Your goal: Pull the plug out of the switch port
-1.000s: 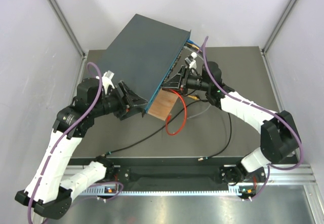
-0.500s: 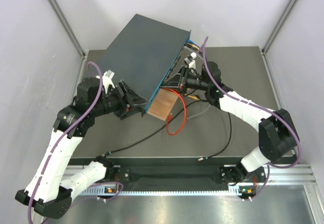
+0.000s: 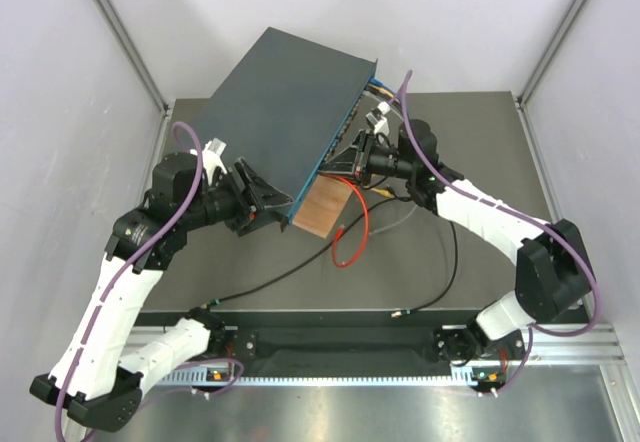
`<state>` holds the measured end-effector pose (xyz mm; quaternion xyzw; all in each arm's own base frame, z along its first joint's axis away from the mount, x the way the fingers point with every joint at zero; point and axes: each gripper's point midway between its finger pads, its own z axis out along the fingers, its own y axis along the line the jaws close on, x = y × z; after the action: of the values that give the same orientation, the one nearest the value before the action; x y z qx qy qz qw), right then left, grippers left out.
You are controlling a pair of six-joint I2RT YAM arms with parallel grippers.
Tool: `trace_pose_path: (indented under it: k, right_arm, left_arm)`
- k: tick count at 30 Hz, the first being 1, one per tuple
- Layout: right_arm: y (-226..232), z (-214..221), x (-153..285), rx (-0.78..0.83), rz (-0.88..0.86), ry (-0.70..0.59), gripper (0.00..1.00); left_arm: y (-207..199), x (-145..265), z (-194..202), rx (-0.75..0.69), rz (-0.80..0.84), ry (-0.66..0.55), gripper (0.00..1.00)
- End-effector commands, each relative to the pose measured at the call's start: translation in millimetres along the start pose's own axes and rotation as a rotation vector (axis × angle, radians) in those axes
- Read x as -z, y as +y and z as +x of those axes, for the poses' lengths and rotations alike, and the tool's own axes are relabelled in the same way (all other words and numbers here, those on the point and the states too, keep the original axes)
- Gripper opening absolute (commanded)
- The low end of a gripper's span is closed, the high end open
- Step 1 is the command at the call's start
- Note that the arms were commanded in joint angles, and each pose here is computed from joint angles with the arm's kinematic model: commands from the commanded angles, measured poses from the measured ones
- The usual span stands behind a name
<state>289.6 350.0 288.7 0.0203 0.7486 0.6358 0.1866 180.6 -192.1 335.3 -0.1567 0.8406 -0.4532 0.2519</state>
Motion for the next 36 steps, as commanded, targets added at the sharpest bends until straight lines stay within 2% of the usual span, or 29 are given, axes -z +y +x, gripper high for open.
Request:
trace_pose_path:
  k: [1,4,5,8,11,14,15,16,17,19,20,21,22,23,24,36]
  right_arm:
    - [19.3,4.7,16.1,0.082,-0.035,-0.013,0.0]
    - [11.1,16.8,18.3,0.058,-0.042,0.034,0.0]
    - [7.0,23.5,20.6,-0.007,-0.055,0.05,0.0]
    - [32.9,15.7,32.2,0.015,-0.198,-0.01,0.0]
    - [42.5,14.3,33.2,-0.07,-0.292,0.01,0.0]
    - [57.8,8.2,31.3,-0.031,-0.331,0.014,0.0]
    - [57.7,6.2,29.1,-0.018,-0.317,0.013,0.0]
    - [40.6,7.8,23.9,-0.061,-0.211,0.031,0.0]
    - [46.2,3.1,22.0,0.058,-0.193,0.02,0.0]
    - [22.2,8.4,22.9,0.056,-0.031,0.041,0.0]
    - [22.5,0.5,24.0,0.155,0.012,0.013,0.0]
    - [19.3,1.1,25.5,0.174,0.045,0.02,0.01]
    - [20.4,1.3,26.3,0.192,0.044,0.021,0.05]
    - [23.9,3.2,26.4,0.188,0.018,0.026,0.19]
    - [25.7,4.9,25.4,0.175,-0.005,0.035,0.27]
    - [39.6,3.7,5.7,0.093,-0.123,0.058,0.33]
  left_arm:
    - [-6.7,0.8,-2.5,-0.016,0.033,-0.016,0.71]
    - [-7.1,0.7,-2.3,-0.018,0.034,-0.014,0.71]
    - [-7.4,0.6,-2.3,-0.019,0.035,-0.013,0.71]
    - [-6.6,-0.7,-3.0,-0.02,0.03,-0.012,0.71]
    - [-7.2,-1.0,-3.0,-0.02,0.035,-0.013,0.71]
    - [-7.0,-0.7,-2.8,-0.02,0.033,-0.012,0.71]
    - [-7.7,0.0,-3.0,-0.02,0.035,-0.015,0.71]
    - [-7.4,-0.1,-2.6,-0.019,0.036,-0.014,0.71]
    - [-7.9,0.3,-2.7,-0.018,0.038,-0.015,0.71]
    - [-7.7,1.2,-2.4,-0.017,0.037,-0.016,0.71]
    - [-7.5,1.6,-2.3,-0.017,0.037,-0.018,0.71]
    - [-7.5,1.6,-2.3,-0.015,0.037,-0.018,0.71]
    - [-7.2,1.7,-2.3,-0.014,0.036,-0.019,0.71]
    - [-7.5,2.2,-2.1,-0.012,0.038,-0.018,0.71]
    - [-7.2,2.1,-1.0,-0.01,0.038,-0.013,0.71]
    - [-9.0,0.7,-1.3,-0.011,0.043,-0.007,0.71]
